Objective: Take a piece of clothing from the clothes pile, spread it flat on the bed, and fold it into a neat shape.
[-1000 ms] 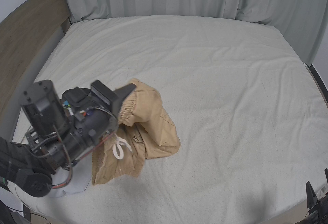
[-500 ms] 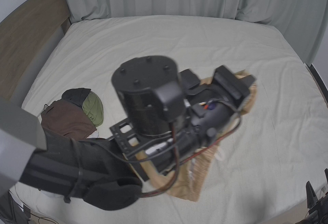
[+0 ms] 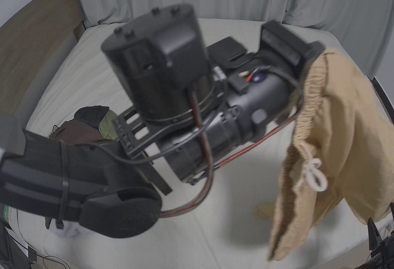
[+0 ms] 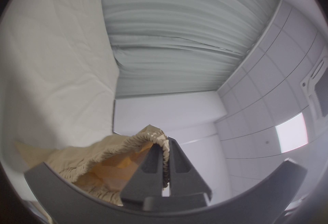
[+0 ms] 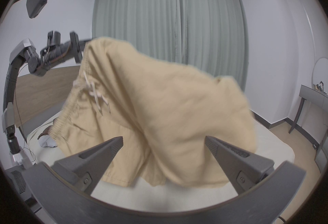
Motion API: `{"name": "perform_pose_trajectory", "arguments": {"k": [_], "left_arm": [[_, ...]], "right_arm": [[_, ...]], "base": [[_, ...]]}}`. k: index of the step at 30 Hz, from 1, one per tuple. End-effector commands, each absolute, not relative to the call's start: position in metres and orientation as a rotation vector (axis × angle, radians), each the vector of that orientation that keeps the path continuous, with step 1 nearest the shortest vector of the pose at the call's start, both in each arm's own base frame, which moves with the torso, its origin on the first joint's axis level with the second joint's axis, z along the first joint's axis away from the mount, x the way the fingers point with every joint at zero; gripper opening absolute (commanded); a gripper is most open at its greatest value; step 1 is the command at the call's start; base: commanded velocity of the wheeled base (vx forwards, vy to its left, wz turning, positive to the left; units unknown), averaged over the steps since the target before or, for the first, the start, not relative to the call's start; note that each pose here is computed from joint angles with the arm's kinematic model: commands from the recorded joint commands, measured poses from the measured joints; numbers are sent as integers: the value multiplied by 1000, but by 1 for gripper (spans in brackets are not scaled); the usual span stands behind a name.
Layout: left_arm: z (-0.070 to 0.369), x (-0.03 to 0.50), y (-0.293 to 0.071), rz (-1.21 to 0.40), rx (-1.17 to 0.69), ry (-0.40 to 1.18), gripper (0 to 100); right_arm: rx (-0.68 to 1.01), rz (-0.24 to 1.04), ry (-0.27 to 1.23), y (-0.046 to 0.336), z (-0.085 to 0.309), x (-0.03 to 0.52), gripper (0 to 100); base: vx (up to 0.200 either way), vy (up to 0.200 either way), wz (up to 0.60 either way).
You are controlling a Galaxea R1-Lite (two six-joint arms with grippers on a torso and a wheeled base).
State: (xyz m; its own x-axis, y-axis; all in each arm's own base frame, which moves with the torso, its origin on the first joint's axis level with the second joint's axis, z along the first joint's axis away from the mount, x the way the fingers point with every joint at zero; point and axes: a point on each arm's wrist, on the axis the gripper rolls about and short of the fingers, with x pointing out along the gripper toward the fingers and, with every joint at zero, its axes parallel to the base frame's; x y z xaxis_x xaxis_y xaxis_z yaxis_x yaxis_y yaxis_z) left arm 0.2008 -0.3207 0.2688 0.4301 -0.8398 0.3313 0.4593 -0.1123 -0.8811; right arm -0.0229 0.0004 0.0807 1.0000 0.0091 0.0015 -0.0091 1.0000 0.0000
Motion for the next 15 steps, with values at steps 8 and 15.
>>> {"name": "perform_pose_trajectory", "arguments": {"k": [8, 15], "left_arm": [[140, 264, -220, -813, -837, 269, 0], [95, 266, -197, -764, -658, 242, 0]], "right_arm": [[0, 8, 3, 0, 76, -23, 100], [0, 9, 2, 0, 76, -23, 100]], "base": [[0, 0, 0], [0, 0, 0]]}}
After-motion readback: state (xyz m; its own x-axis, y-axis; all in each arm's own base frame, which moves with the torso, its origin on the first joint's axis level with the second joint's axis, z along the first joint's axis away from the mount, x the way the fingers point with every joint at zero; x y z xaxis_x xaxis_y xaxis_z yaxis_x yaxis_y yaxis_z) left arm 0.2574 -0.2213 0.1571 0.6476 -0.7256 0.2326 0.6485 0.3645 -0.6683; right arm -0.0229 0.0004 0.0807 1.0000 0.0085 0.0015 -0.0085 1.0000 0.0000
